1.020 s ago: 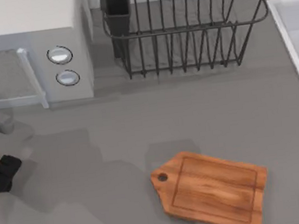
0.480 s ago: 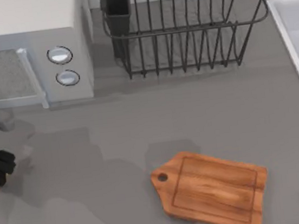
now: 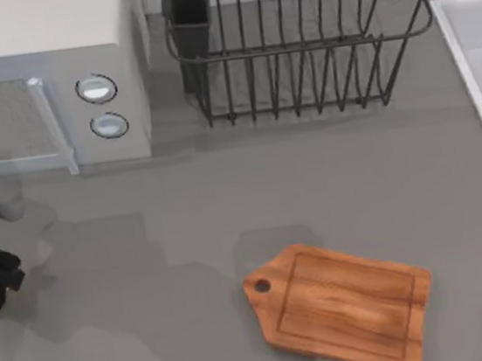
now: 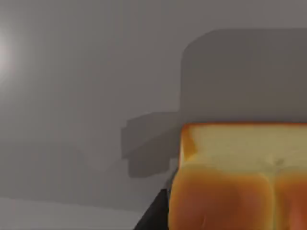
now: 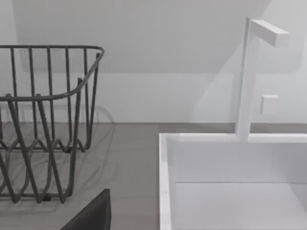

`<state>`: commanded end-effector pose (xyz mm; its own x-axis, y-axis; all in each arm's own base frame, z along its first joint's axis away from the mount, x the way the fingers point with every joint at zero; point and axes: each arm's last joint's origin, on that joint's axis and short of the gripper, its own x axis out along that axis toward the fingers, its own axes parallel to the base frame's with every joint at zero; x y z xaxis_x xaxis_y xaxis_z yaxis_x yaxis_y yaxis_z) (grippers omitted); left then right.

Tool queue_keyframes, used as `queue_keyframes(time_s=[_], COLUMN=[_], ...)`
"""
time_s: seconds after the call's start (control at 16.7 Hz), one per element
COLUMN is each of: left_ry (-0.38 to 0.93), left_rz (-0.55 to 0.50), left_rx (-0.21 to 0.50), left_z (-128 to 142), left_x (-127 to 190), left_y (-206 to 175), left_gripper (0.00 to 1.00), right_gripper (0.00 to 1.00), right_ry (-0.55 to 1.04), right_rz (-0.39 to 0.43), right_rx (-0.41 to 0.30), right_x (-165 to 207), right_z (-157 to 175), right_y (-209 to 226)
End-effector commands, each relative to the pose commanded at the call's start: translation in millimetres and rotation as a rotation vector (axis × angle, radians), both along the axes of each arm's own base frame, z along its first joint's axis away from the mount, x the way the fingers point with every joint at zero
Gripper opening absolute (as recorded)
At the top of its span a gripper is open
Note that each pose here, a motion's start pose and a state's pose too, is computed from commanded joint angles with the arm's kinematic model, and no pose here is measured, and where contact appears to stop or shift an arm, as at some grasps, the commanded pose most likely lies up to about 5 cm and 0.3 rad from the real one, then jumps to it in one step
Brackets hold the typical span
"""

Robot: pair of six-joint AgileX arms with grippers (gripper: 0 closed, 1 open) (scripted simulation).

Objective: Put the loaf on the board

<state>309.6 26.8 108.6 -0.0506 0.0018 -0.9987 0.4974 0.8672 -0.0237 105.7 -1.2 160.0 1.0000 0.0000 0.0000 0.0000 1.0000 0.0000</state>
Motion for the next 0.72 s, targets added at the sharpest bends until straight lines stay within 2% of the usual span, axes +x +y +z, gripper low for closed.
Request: queue_keyframes(time_s=[0.18, 0.54, 0.72], left_ry=[-0.012, -0.129, -0.088], left_rz=[-0.034, -0.027, -0.005], left_rx=[0.006, 0.052, 0.017], left_z=[20.4, 97.7, 106.4], left_x=[-5.3, 4.0, 8.5], left_y=[-4.5, 0.1, 2.1], left_gripper=[0.00, 0.00, 0.00], right_gripper=[1.00, 1.00, 1.00], right_ry=[0.000, 0.000, 0.000], right_rz=[0.000, 0.000, 0.000], right_rx=[0.000, 0.000, 0.000], right_x=[0.0, 0.0, 0.0], right_z=[0.0, 0.0, 0.0], right_y=[0.0, 0.0, 0.0])
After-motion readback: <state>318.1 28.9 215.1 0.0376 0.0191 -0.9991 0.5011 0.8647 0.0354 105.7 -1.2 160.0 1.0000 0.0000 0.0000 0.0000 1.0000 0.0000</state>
